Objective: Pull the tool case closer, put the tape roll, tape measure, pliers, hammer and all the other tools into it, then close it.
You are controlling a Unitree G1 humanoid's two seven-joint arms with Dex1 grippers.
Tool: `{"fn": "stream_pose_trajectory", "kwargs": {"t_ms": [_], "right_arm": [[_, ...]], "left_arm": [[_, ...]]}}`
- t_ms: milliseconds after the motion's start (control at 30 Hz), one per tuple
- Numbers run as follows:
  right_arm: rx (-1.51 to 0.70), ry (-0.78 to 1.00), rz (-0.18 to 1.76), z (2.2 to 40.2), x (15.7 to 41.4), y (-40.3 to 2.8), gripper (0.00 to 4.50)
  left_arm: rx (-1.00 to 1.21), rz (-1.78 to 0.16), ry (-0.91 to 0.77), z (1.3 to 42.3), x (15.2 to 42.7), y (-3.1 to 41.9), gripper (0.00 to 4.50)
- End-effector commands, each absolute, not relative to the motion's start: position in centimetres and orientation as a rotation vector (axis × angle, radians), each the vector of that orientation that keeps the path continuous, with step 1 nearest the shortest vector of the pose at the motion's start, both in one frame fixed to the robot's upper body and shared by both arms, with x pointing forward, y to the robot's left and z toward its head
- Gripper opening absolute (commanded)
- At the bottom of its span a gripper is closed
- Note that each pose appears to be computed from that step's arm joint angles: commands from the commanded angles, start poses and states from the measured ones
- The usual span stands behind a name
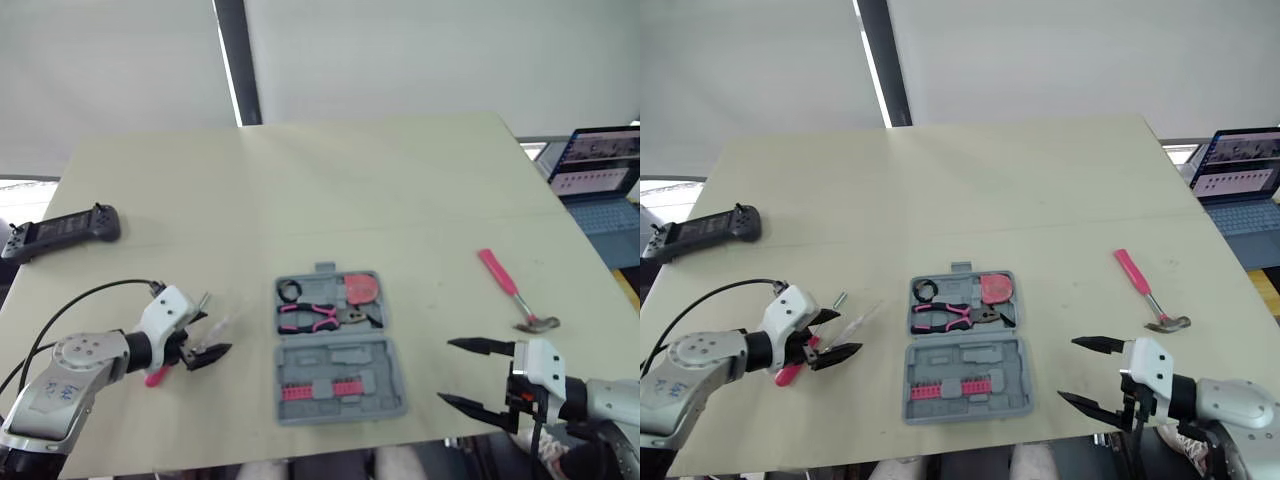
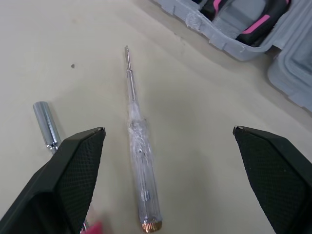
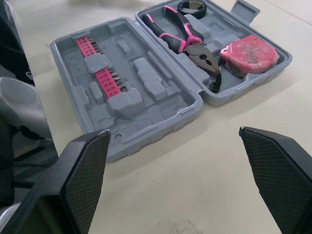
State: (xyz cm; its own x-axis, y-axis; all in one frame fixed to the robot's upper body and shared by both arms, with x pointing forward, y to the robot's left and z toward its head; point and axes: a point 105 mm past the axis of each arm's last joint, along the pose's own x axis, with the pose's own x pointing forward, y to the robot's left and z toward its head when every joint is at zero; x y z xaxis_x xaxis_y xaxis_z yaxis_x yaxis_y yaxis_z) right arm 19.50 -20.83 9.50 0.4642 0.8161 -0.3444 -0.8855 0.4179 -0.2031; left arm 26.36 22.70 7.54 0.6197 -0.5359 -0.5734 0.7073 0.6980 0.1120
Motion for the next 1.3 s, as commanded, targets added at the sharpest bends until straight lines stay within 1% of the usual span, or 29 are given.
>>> {"fn": "stream_pose_trajectory", "kwargs": {"t_ms": [33,267,533,633,733,867,900,1067,1167,1300], "right_arm": [[-0.414,0.174,1.047,10.8,19.5,-21.2,4.47],[-0.421,0.181,1.023,11.0,19.4,-21.5,4.47],[-0.428,0.189,1.013,11.1,19.4,-21.7,4.47],[-0.43,0.191,1.011,11.1,19.5,-21.7,4.5],[-0.432,0.192,1.01,11.1,19.6,-21.7,4.5],[-0.431,0.194,1.009,11.0,19.6,-21.8,4.5],[-0.431,0.195,1.009,11.0,19.6,-21.8,4.5],[-0.429,0.197,1.008,10.9,19.5,-21.9,4.5],[-0.43,0.199,1.008,10.8,19.5,-21.9,4.5],[-0.433,0.185,1.002,10.8,20.0,-21.9,4.5]], "left_arm": [[0.366,-0.739,0.529,7.4,26.9,22.5,4.5],[0.351,-0.734,0.554,6.0,27.5,21.8,4.5],[0.331,-0.736,0.578,5.4,27.6,21.5,4.5],[0.319,-0.725,0.59,5.2,27.6,21.5,3.72],[0.314,-0.724,0.595,5.1,27.6,21.4,2.16],[0.311,-0.727,0.603,5.0,27.5,21.4,0.19],[0.311,-0.728,0.605,5.0,27.5,21.3,0.04],[0.312,-0.735,0.604,4.9,27.5,21.2,0.04],[0.298,-0.788,0.548,6.2,27.6,20.6,0.04],[0.239,-0.926,0.483,8.8,26.6,19.7,0.04]]}}
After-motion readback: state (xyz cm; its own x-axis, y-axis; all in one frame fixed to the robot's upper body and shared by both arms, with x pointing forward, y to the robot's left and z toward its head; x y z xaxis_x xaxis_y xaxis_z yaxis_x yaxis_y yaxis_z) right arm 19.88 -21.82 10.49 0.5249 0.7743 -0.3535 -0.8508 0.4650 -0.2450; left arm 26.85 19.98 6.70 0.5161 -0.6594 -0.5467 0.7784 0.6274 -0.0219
